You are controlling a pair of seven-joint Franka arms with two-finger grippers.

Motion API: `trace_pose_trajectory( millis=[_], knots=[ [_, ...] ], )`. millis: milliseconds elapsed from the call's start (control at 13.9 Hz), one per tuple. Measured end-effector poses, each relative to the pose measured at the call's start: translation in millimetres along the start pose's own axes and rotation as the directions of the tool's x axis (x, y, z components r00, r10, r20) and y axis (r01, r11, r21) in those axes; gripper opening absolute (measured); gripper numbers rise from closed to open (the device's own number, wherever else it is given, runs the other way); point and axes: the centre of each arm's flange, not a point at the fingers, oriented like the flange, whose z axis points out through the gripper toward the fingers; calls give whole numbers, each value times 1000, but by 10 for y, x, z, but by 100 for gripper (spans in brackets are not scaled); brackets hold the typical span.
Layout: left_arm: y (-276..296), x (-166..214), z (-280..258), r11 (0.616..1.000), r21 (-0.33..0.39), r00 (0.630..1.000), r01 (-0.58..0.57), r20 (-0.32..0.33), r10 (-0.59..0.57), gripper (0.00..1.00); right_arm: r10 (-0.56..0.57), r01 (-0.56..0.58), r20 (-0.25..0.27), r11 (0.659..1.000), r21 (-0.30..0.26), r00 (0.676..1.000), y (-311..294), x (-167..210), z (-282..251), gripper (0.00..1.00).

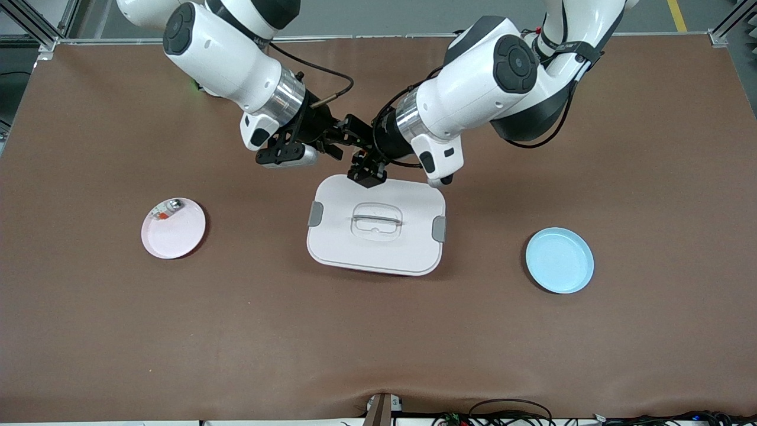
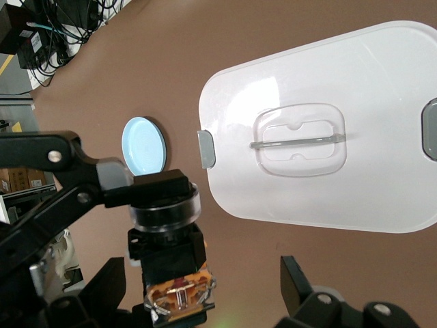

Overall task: Transfer orange switch to right arm and place
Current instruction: 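Close the right gripper on the switch beside the left gripper, then open the left gripper and pull it back while the right gripper withdraws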

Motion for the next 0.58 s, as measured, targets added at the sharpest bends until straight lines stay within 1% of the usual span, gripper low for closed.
trace_pose_trajectory(
  millis=[144,216,360,576],
  knots=[
    [7,17,27,1000,4,1000,4,0,-4,72,-1,1,-2,1000,2,1000,-7,-1,-6,80],
    [11,28,46,1000,7,1000,6,0,-6,72,-1,1,-3,1000,4,1000,-13,-2,-10,67],
    [14,39,88,1000,14,1000,8,0,-8,72,-1,1,-4,1000,11,1000,-32,-8,-21,45],
    [23,45,90,1000,15,1000,10,4,-10,72,0,0,-4,1000,12,1000,-29,-2,-23,43]
  ],
)
